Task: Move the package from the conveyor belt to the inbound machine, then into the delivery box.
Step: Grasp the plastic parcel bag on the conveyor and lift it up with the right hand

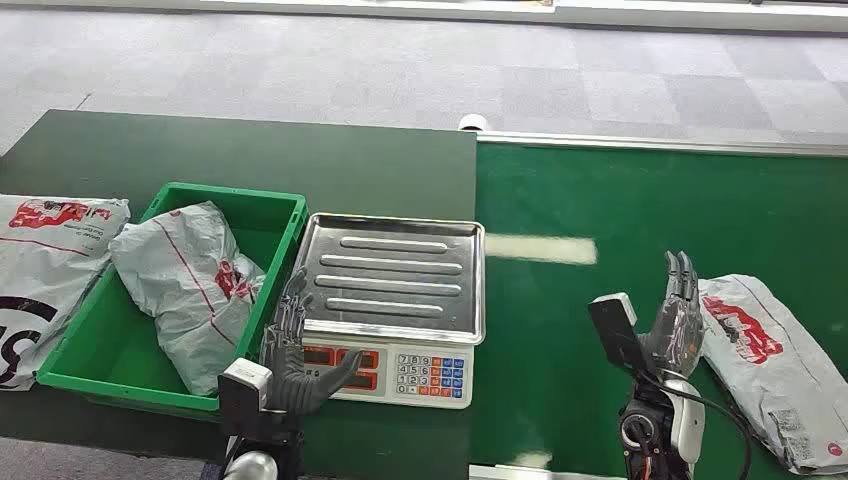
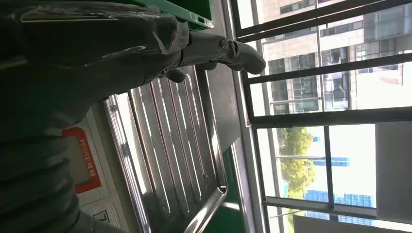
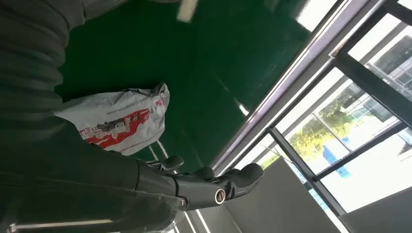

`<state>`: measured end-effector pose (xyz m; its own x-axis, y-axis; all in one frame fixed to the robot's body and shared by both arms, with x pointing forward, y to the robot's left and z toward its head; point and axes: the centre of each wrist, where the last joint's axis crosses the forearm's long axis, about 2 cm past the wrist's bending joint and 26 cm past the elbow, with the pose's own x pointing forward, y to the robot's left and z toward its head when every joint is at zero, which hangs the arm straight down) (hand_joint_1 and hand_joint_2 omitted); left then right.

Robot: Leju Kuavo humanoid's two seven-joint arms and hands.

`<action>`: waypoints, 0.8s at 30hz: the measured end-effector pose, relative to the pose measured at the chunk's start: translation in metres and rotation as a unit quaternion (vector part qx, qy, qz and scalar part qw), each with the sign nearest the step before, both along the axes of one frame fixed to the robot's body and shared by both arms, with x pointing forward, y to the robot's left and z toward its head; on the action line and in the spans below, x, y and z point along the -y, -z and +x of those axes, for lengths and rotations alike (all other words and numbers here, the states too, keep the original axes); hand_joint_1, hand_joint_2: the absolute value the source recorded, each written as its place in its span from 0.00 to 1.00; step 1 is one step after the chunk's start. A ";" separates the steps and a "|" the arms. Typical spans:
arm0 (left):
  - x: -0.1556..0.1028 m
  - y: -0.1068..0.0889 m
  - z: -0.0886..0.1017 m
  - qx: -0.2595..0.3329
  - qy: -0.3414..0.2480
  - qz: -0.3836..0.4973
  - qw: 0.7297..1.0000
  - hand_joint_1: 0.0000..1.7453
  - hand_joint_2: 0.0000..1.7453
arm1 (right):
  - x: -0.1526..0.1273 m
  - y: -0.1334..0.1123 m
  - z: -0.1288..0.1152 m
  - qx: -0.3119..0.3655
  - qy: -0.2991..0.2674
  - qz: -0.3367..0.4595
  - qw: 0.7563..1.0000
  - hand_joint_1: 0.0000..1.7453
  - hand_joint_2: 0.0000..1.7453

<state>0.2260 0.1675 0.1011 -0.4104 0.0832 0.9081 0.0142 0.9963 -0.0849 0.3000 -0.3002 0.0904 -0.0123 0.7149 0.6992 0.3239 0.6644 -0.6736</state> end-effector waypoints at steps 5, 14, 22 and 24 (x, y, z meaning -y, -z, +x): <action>-0.001 0.000 0.000 0.000 -0.002 0.000 1.000 0.00 1.00 | 0.006 0.002 0.001 -0.007 0.010 -0.003 1.000 0.00 1.00; -0.004 0.001 0.001 -0.004 -0.013 0.002 1.000 0.00 1.00 | 0.077 0.016 0.029 -0.170 0.163 -0.007 0.972 0.00 1.00; -0.009 0.003 0.003 -0.016 -0.019 0.005 1.000 0.00 1.00 | 0.111 0.054 0.014 -0.367 0.237 -0.014 0.900 0.82 1.00; -0.009 0.003 0.003 -0.018 -0.019 0.005 1.000 0.00 1.00 | 0.112 0.056 0.014 -0.377 0.238 -0.012 0.895 1.00 1.00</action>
